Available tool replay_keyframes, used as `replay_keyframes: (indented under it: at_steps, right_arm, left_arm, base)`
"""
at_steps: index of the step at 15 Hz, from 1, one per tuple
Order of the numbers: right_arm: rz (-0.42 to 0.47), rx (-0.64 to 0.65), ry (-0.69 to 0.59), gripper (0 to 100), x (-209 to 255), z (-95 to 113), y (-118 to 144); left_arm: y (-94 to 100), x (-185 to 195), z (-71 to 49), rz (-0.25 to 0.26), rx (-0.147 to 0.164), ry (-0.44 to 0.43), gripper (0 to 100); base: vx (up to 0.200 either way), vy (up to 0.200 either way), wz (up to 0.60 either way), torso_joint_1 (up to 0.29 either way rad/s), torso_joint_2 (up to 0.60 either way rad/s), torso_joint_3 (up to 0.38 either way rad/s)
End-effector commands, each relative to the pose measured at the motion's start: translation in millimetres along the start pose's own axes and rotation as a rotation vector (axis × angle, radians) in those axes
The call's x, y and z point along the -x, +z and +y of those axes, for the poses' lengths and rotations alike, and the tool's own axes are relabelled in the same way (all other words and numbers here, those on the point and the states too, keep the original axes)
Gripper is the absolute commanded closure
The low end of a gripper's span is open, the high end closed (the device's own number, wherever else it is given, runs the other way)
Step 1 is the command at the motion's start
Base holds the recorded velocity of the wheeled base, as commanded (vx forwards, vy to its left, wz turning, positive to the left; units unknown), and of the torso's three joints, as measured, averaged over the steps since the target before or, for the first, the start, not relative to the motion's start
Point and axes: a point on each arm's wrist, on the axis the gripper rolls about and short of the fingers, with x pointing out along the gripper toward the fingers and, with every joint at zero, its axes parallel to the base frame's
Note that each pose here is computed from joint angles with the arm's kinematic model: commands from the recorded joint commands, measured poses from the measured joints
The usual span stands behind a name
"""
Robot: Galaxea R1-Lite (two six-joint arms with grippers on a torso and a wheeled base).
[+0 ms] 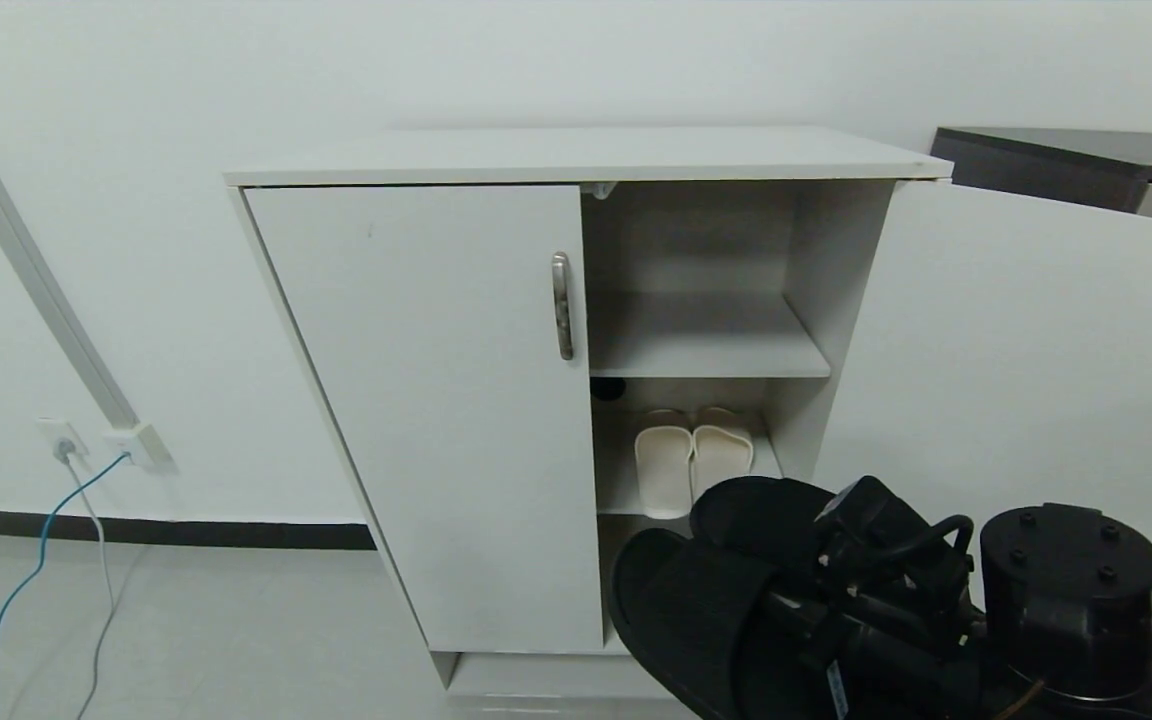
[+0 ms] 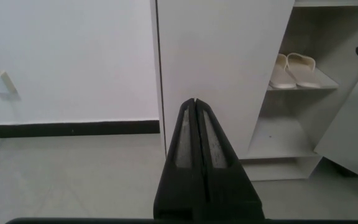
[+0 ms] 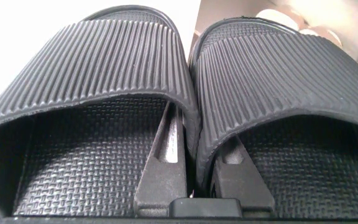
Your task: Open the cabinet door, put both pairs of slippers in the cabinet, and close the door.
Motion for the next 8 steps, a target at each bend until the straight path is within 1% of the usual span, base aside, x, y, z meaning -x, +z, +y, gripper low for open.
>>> replay_keyframes:
  at_steps: [1,5,6,7,8]
  right_arm:
    - [0.003,0.001,0.003,100,-0.6,0.3,-0.6]
    - [0.012,0.005,0.006,100,-8.4,3.2,-3.4]
    - [-0.015,-0.002,-0.005,100,-15.7,5.0,0.2]
    - [-0.046,-0.015,-0.026,100,-23.0,9.0,5.8]
    - [-0.065,-0.056,-0.104,100,-32.4,15.0,13.5]
  left_arm:
    - [0.0,-0.1,0.0,0.002,0.0,-0.001,100]
    - [0.0,-0.1,0.0,0.002,0.0,-0.001,100]
    - [0.1,0.0,0.0,-0.001,0.0,0.001,100]
    - [0.0,-0.1,0.0,0.002,0.0,-0.001,100]
    - [0.0,-0.1,0.0,0.002,0.0,-0.001,100]
  base:
    - [0.0,0.0,0.0,0.0,0.0,0.0]
    - [0.0,0.0,0.0,0.0,0.0,0.0]
    - [0.0,0.0,0.0,0.0,0.0,0.0]
    - [0.0,0.0,0.0,0.0,0.0,0.0]
    - [0.0,0.0,0.0,0.0,0.0,0.0]
